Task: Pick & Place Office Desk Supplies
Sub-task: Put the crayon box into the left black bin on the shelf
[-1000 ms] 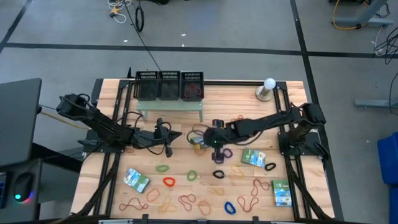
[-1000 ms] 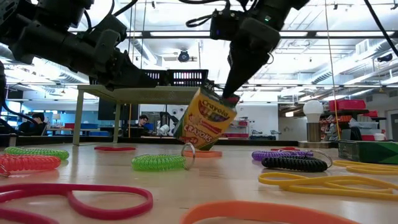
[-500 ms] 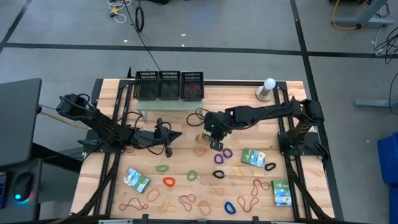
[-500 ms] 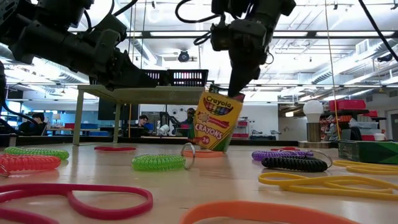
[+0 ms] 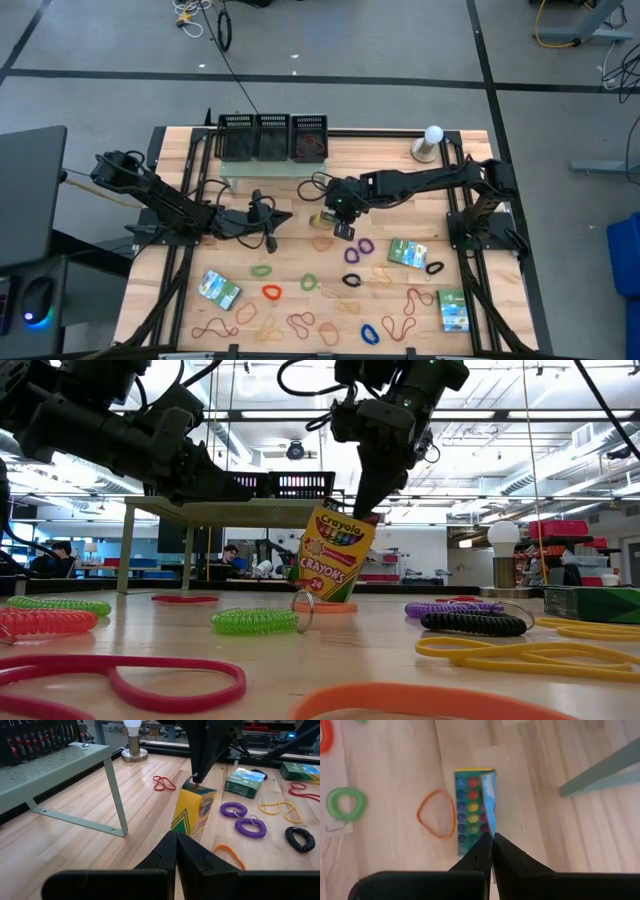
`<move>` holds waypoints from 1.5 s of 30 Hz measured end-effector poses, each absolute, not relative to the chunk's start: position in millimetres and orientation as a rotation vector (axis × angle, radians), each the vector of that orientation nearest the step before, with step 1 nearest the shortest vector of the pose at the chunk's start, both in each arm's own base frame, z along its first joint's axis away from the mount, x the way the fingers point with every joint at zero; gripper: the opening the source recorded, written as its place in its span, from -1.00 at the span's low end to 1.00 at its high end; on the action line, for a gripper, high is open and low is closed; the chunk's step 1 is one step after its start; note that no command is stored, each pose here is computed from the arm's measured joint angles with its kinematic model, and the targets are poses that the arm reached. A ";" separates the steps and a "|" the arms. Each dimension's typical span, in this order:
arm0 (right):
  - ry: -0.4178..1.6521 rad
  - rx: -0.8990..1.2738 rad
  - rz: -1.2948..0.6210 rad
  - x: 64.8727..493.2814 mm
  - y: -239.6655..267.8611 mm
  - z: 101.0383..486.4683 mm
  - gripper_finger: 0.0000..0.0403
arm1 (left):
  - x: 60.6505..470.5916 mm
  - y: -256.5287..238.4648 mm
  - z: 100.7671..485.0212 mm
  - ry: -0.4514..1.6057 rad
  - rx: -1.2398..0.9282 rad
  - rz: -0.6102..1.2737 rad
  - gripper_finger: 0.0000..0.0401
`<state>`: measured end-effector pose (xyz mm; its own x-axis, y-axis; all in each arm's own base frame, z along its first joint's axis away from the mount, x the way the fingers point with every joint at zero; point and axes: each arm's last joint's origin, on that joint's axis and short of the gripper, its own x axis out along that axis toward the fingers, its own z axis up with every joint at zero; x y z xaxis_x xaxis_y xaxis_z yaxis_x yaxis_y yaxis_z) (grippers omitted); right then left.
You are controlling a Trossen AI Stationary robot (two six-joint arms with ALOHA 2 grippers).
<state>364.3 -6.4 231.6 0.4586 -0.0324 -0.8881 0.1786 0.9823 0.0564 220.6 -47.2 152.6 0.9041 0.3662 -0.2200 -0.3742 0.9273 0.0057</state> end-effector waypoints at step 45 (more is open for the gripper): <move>0.454 0.214 -0.207 254.8 39.8 142.1 -0.63 | 281.0 -39.2 222.3 0.449 -0.099 0.155 -0.13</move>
<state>254.8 39.8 142.1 0.8788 -0.1493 -0.4532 0.2441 0.9568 0.1580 281.0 -39.2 222.3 0.8895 0.1275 -0.4388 -0.1711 0.9834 -0.0611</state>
